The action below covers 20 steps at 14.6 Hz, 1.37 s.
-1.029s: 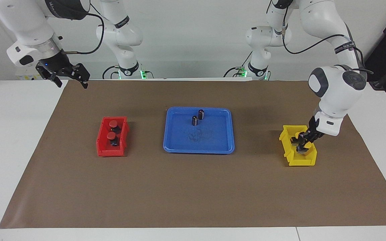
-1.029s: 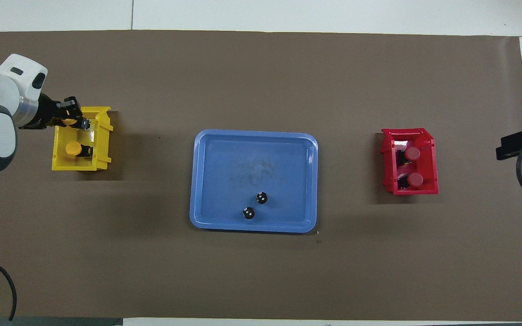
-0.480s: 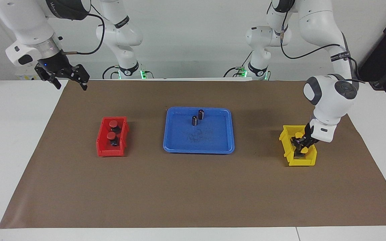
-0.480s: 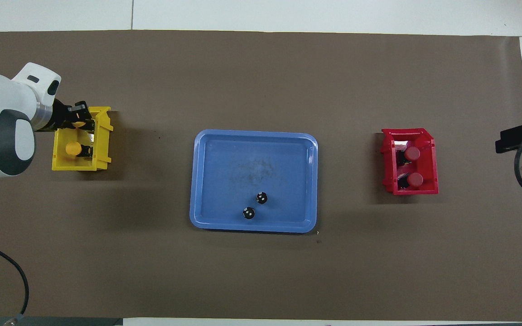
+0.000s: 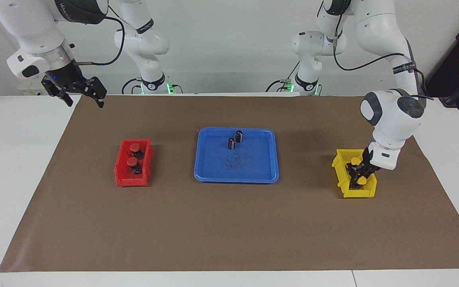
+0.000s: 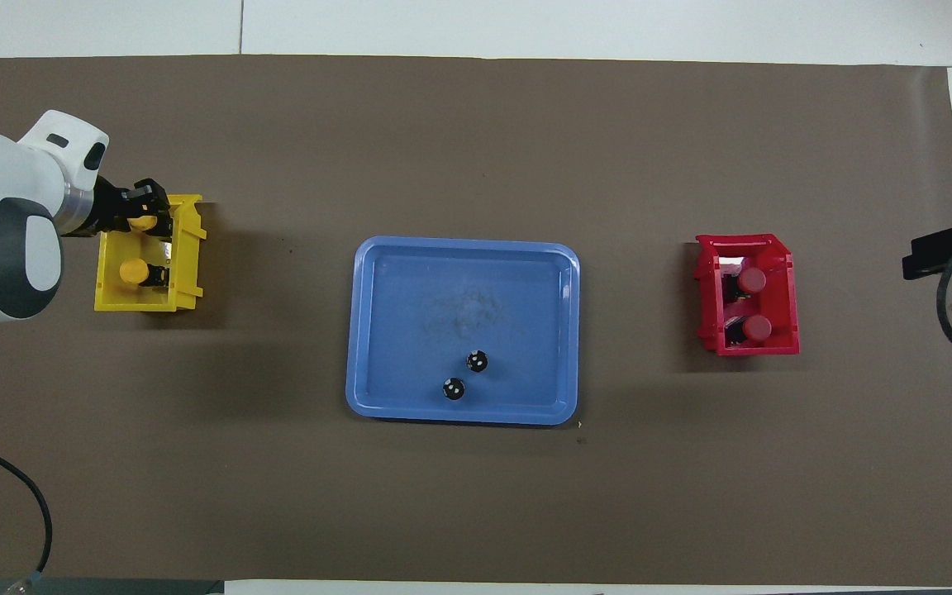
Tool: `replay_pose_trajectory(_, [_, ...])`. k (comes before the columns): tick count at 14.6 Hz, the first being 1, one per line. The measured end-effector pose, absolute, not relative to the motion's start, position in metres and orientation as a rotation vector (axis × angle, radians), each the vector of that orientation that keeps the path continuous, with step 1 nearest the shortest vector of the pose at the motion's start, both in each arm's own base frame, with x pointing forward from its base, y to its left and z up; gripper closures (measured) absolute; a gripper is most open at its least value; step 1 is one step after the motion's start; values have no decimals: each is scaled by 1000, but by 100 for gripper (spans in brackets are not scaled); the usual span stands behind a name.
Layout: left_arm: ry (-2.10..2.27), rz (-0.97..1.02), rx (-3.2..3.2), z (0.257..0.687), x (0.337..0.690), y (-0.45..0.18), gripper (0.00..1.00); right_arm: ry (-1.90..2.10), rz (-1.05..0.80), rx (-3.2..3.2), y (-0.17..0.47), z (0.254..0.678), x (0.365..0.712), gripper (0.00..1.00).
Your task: Sort red and yellow buttons by color
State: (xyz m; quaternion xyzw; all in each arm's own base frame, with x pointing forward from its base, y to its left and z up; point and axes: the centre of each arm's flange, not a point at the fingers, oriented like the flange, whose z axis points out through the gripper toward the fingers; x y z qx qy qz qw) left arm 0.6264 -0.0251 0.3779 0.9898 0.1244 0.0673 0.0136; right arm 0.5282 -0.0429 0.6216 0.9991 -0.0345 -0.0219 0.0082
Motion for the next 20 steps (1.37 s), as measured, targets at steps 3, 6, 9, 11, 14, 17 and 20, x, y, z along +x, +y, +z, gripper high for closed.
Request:
replay_pose_trajectory(3, [344, 160, 3095, 408, 631, -27, 38, -108, -69, 3123, -43, 622, 528, 0])
replay_pose_trajectory(6, [58, 61, 3128, 455, 627, -36, 25, -108, -69, 3123, -43, 621, 528, 0])
replay_pose_trajectory(9, [-70, 42, 3167, 512, 609, -39, 0, -108, -70, 3123, -43, 621, 528, 0])
replay_pose_trajectory(11, [-92, 13, 3167, 552, 587, -36, 0, -108, -71, 3123, -43, 621, 529, 0])
replay_pose_trajectory(14, [-172, -23, 3162, 590, 564, -32, 0, -108, -71, 3123, -43, 621, 529, 0])
replay_pose_trajectory(17, [-234, -38, 3155, 606, 551, -25, 0, -108, -71, 3123, -43, 621, 529, 0])
replay_pose_trajectory(20, [-239, -56, 3151, 621, 537, -23, 0, -108, -71, 3123, -43, 621, 529, 0])
